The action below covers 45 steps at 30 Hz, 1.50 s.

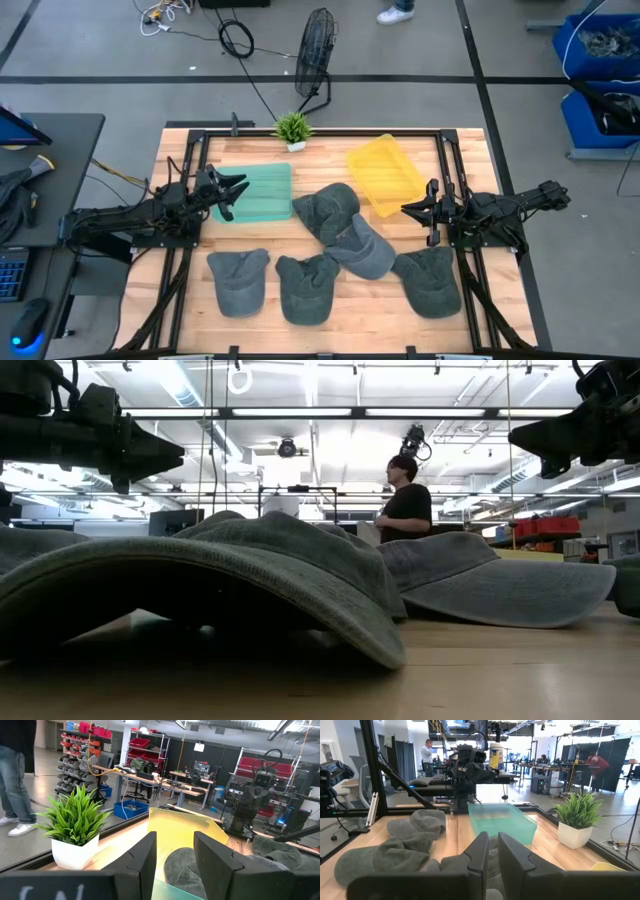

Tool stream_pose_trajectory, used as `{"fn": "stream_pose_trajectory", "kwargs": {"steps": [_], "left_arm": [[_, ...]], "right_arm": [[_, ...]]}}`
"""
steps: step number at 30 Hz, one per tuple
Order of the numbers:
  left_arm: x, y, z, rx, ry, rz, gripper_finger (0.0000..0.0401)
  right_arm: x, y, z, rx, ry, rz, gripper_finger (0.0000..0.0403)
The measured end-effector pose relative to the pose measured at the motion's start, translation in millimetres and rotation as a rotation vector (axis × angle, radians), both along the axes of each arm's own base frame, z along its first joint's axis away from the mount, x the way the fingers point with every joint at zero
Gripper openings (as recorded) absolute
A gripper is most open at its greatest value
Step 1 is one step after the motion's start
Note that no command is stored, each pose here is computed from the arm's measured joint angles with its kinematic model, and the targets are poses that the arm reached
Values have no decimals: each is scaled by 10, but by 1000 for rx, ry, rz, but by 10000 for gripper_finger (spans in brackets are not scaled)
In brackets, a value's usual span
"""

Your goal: Pick & Place hat

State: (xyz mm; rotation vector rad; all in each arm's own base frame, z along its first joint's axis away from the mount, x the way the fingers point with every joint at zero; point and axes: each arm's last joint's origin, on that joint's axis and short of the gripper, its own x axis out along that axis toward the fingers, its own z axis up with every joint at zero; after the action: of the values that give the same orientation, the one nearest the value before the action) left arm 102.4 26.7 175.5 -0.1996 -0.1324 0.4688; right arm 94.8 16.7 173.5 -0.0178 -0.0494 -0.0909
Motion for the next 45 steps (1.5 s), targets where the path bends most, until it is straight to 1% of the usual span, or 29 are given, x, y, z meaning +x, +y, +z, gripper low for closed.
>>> {"fn": "stream_pose_trajectory", "kwargs": {"steps": [18, 23, 30, 36, 40, 43, 45], "left_arm": [[-8, 2, 54, 12, -54, 15, 133], [-6, -2, 57, 104, -10, 9, 133], [-6, -2, 58, 150, 12, 13, 133], [-2, -12, 60, 165, 15, -20, 133], [-3, -13, 73, 166, 0, -22, 133], [-7, -16, 108, 178, -16, -29, 133], [-12, -29, 190, 218, -25, -67, 133]], "right_arm": [[0, 0, 0, 0, 0, 0, 45], [0, 0, 0, 0, 0, 0, 45], [0, 0, -1, 0, 0, 0, 45], [0, 0, -1, 0, 0, 0, 45], [0, 0, 0, 0, 0, 0, 45], [0, 0, 1, 0, 0, 0, 45], [0, 0, 0, 0, 0, 0, 45]]}}
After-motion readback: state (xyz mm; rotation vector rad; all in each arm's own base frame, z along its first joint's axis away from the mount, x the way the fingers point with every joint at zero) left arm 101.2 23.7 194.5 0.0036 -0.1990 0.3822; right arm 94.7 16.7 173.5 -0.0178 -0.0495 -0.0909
